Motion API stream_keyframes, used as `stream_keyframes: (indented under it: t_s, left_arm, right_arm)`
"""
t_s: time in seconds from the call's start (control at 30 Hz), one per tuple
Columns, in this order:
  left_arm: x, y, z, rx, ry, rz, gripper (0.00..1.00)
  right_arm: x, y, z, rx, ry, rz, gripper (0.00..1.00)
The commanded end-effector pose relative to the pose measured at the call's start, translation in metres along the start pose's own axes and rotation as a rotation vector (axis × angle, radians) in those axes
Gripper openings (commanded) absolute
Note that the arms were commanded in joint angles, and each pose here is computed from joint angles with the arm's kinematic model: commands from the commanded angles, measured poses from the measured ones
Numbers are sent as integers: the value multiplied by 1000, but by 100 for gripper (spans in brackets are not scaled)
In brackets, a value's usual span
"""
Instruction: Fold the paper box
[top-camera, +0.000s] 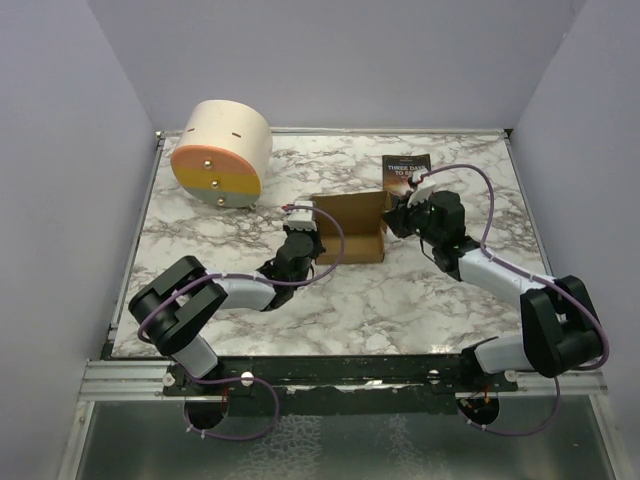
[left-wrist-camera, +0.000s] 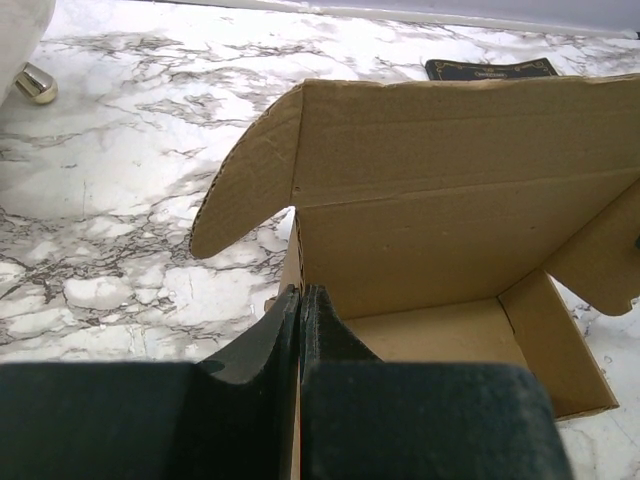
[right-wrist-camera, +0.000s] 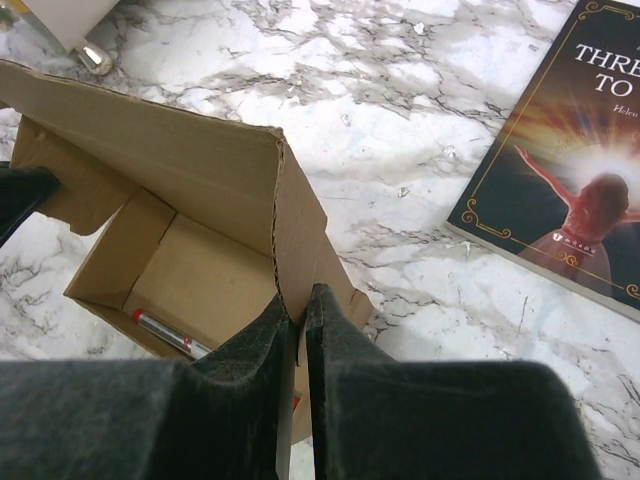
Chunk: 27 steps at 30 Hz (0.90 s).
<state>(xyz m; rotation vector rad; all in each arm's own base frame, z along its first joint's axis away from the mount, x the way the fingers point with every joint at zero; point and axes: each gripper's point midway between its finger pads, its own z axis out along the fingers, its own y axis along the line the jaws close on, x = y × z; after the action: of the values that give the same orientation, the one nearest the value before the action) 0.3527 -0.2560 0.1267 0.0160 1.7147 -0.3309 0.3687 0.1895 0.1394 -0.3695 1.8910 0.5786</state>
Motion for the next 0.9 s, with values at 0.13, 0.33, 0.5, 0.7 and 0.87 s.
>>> stream_keyframes:
  t_s: [0.13,0.33,0.5,0.7,0.87]
  left_arm:
    - [0,-20,-17,96,0,-26,0]
    - [0,-20,-22,112,-3,-22,0]
    - [1,-20,-26,127,-3,-20,0]
    - [5,-21,-29,134,6,-17,0]
    - [10,-22,-32,137,20,-18,0]
  right_arm:
    - [20,27,-13,-84,76,-6,8]
    - [26,30,-18,-91,102,-2,11]
    - [30,30,-20,-85,119,-12,11]
    - [33,26,-20,-65,132,-25,10]
    - [37,28,-22,-74,144,-30,9]
